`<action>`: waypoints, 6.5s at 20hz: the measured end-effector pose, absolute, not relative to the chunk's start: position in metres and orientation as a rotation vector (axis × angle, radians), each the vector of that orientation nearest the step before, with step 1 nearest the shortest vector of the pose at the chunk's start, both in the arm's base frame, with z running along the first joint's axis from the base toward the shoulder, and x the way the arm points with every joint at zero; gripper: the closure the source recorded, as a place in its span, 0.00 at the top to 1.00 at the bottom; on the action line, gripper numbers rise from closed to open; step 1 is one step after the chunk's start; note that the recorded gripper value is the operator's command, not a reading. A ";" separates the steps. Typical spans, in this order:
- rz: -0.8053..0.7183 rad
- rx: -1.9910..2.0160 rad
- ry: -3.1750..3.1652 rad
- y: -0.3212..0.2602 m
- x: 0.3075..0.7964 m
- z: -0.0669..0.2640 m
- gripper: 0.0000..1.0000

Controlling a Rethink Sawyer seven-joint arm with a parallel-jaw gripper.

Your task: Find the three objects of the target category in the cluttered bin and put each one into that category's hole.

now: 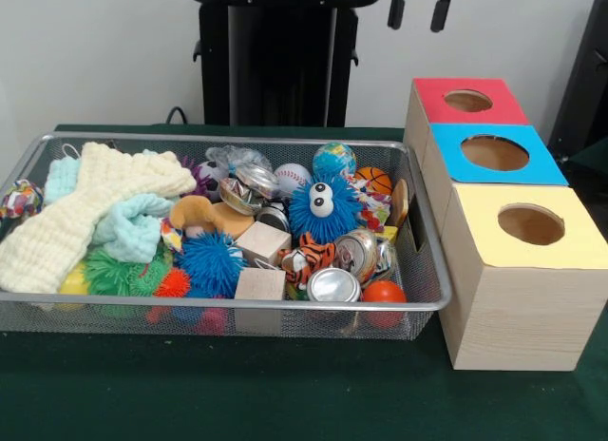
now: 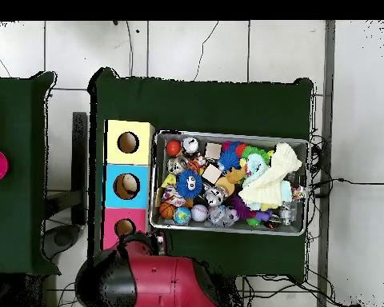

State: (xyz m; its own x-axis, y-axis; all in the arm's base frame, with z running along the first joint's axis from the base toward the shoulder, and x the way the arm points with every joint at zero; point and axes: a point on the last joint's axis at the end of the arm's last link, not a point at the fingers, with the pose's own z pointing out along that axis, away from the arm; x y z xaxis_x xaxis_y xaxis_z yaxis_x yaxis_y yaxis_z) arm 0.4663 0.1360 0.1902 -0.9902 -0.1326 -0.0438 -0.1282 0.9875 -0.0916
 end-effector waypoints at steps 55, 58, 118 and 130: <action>-0.240 0.178 2.981 -0.014 0.586 0.138 1.00; -0.243 0.177 2.987 -0.016 0.589 0.131 1.00; -0.169 0.232 2.799 -0.089 0.608 0.041 1.00; -0.125 0.238 2.826 -0.081 0.604 0.023 1.00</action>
